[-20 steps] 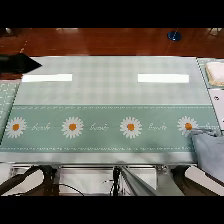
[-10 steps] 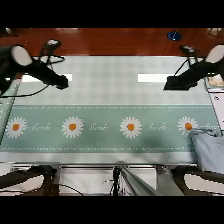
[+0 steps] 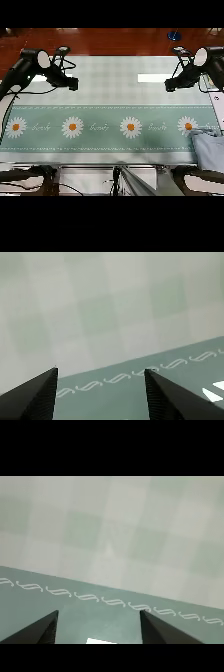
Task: Fold the shirts.
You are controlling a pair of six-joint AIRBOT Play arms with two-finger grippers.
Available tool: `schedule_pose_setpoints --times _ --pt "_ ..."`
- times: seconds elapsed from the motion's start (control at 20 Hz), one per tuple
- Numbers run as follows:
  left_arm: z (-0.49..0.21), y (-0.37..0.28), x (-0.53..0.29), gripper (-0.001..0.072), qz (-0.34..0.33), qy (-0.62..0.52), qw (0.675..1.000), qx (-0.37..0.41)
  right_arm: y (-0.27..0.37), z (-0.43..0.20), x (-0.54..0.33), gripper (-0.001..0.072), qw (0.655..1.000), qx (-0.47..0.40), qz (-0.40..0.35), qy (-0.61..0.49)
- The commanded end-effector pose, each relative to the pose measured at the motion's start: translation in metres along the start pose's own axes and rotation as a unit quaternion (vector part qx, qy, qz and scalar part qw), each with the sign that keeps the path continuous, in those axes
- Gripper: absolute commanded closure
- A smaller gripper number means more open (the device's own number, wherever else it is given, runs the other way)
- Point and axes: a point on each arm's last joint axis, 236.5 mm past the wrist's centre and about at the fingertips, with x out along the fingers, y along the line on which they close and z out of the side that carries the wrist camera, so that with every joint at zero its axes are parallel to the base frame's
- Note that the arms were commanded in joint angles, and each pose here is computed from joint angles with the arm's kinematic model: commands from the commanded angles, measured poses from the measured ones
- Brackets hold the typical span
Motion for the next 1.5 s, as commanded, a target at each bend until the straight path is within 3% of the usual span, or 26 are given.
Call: schedule_pose_setpoints --times 0.0,0.95,1.2,1.45 --pt "0.036 -0.002 -0.004 0.0074 -0.003 -0.054 0.998 -0.012 -0.003 0.019 -0.001 0.0128 0.999 -0.002 -0.008 -0.038" --pt "0.036 -0.001 0.017 0.0074 -0.003 -0.042 0.999 -0.014 0.001 0.028 -0.002 0.0128 0.998 0.001 0.000 -0.059" --pt "0.010 0.002 0.017 0.0075 0.004 0.014 1.000 -0.009 0.001 0.028 -0.002 0.0128 0.998 0.001 0.000 -0.059" --pt "0.053 -0.019 -0.018 0.0076 -0.020 -0.095 0.995 0.002 0.001 0.028 -0.002 0.0128 0.998 0.001 0.000 -0.059"
